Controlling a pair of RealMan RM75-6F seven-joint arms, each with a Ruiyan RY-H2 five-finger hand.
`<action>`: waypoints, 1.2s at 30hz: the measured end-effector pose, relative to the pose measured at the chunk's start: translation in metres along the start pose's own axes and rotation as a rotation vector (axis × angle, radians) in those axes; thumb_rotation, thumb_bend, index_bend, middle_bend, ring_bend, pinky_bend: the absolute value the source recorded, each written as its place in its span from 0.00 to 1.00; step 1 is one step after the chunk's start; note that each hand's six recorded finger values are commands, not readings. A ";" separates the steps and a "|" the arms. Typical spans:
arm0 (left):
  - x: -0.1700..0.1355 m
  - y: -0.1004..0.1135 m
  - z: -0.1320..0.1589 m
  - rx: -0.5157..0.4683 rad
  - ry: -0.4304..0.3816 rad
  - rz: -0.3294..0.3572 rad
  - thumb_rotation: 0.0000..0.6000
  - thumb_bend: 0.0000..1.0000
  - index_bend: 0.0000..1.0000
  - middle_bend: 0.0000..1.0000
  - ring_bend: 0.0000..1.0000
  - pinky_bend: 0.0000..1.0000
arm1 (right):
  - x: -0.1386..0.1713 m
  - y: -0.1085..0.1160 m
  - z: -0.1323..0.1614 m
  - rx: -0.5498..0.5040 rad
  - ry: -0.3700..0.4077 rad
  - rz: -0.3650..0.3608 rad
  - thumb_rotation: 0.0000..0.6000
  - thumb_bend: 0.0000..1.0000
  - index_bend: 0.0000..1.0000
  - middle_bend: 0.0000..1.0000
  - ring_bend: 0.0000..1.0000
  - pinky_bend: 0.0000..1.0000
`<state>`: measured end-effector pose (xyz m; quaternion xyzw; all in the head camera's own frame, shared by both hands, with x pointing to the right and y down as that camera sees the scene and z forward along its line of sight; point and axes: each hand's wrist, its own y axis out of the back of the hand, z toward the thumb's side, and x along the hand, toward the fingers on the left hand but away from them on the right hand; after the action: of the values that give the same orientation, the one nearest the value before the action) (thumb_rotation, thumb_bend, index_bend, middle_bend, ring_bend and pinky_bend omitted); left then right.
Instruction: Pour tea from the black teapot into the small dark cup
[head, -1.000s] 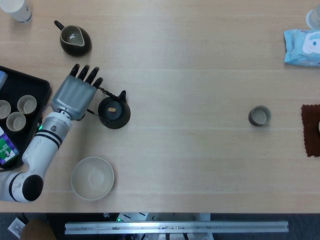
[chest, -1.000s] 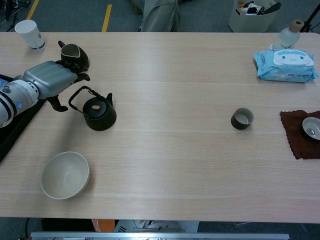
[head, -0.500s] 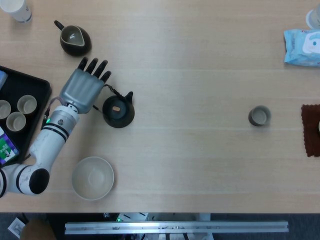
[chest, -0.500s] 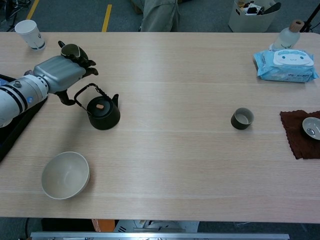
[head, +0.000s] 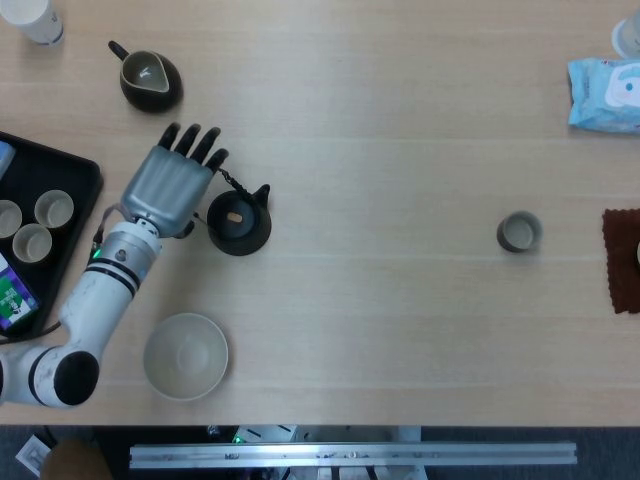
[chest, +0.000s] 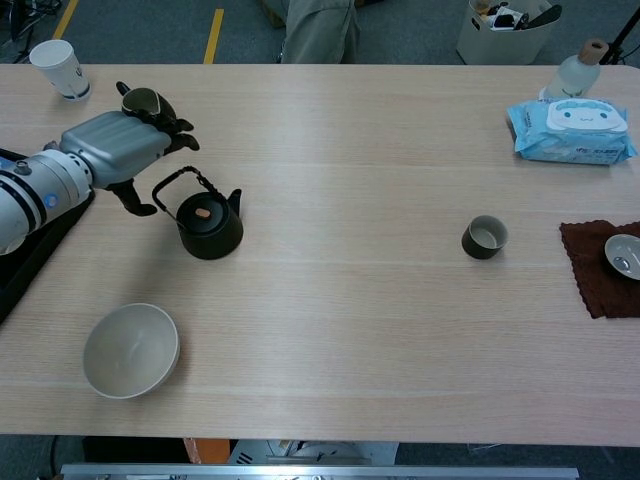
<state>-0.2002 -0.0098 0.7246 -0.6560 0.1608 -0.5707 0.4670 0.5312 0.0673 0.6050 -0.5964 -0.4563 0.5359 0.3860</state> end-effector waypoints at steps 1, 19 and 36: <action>0.001 0.002 0.002 -0.011 -0.003 0.003 1.00 0.21 0.11 0.00 0.00 0.08 | 0.000 0.000 0.000 0.000 -0.001 0.000 1.00 0.07 0.34 0.33 0.26 0.28; 0.021 -0.007 0.006 -0.019 0.042 -0.009 1.00 0.21 0.10 0.00 0.00 0.08 | 0.004 0.002 -0.005 -0.004 -0.012 -0.001 1.00 0.07 0.34 0.33 0.26 0.28; 0.014 -0.014 0.012 -0.024 0.019 -0.019 1.00 0.21 0.10 0.00 0.00 0.08 | 0.004 0.001 -0.004 -0.007 -0.009 0.000 1.00 0.07 0.34 0.33 0.26 0.28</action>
<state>-0.1900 -0.0081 0.7449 -0.6578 0.1658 -0.5794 0.4518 0.5358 0.0712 0.6032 -0.5953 -0.4598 0.5370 0.3818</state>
